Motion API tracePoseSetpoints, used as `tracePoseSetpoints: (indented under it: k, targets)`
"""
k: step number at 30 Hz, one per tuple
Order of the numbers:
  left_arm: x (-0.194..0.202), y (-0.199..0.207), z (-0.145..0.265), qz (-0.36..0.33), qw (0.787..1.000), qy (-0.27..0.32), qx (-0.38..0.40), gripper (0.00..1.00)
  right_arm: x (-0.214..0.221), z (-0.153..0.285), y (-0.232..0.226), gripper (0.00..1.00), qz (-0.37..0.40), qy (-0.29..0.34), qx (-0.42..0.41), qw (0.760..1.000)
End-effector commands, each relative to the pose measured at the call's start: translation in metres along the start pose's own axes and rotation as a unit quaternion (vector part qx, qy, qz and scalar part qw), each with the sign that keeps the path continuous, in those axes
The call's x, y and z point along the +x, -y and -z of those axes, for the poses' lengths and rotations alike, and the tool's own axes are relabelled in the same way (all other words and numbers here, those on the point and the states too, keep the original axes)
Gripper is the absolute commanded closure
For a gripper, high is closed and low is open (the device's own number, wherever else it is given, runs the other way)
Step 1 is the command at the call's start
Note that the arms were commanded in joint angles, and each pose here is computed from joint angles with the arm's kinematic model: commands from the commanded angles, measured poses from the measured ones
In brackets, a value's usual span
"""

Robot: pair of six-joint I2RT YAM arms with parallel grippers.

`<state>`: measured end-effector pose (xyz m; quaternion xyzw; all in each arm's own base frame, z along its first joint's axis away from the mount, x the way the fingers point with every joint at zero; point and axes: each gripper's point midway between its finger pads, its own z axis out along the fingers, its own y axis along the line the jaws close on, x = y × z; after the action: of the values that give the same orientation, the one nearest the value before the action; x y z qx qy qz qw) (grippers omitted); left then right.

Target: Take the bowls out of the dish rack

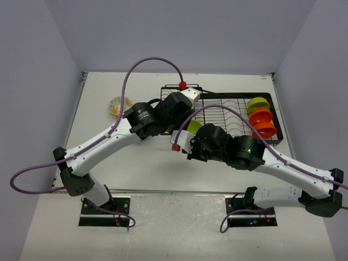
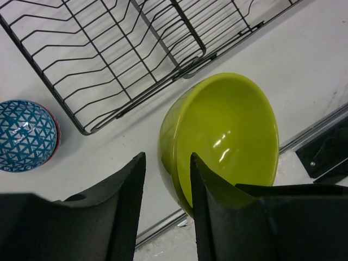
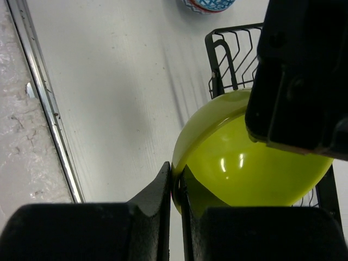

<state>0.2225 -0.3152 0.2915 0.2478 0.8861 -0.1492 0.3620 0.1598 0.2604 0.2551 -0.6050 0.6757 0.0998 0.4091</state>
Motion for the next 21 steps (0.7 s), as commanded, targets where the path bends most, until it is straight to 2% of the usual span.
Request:
tracePoseSetpoints:
  k: [1,3,5,6,12,13,14,15,17,19,20,21]
  targets:
    - [-0.004,-0.01,0.001,0.001,0.999,0.0,-0.038,0.6,-0.024,0.019,0.025,1.0,-0.004,0.042,0.057,0.998]
    - [-0.001,-0.012,-0.003,-0.002,0.999,-0.007,-0.047,0.59,-0.025,0.019,0.026,1.0,-0.002,0.044,0.061,0.997]
    - [-0.002,-0.015,-0.005,-0.003,0.998,-0.005,-0.057,0.93,-0.027,0.019,0.026,1.0,-0.001,0.048,0.061,0.997]
    - [-0.005,-0.015,-0.002,0.001,0.998,0.002,-0.059,1.0,-0.027,0.018,0.025,1.0,0.0,0.049,0.06,0.997]
    - [-0.031,-0.036,0.026,0.048,0.991,0.078,-0.099,1.0,-0.033,0.014,0.021,1.0,0.002,0.069,0.053,0.996]
    - [-0.032,-0.042,0.03,0.06,0.988,0.09,-0.111,1.0,-0.034,0.014,0.024,0.95,0.001,0.072,0.06,0.996]
    - [-0.034,-0.046,0.035,0.069,0.986,0.101,-0.117,1.0,-0.035,0.014,0.026,0.81,-0.001,0.075,0.068,0.995]
    - [-0.041,-0.059,0.049,0.086,0.978,0.129,-0.139,1.0,-0.036,0.017,0.03,0.36,-0.006,0.086,0.08,0.993]
    - [-0.041,-0.082,0.067,0.126,0.964,0.155,-0.174,1.0,-0.032,0.019,0.036,0.01,-0.018,0.09,0.104,0.99]
    - [-0.033,-0.127,0.069,0.172,0.944,0.163,-0.229,1.0,-0.038,0.034,0.047,0.01,-0.047,0.126,0.137,0.981]
    - [-0.038,-0.145,0.086,0.208,0.931,0.197,-0.226,1.0,-0.036,0.037,0.056,0.01,-0.062,0.135,0.167,0.975]
    - [-0.035,-0.182,0.092,0.245,0.914,0.206,-0.248,1.0,-0.035,0.052,0.064,0.01,-0.092,0.158,0.194,0.964]
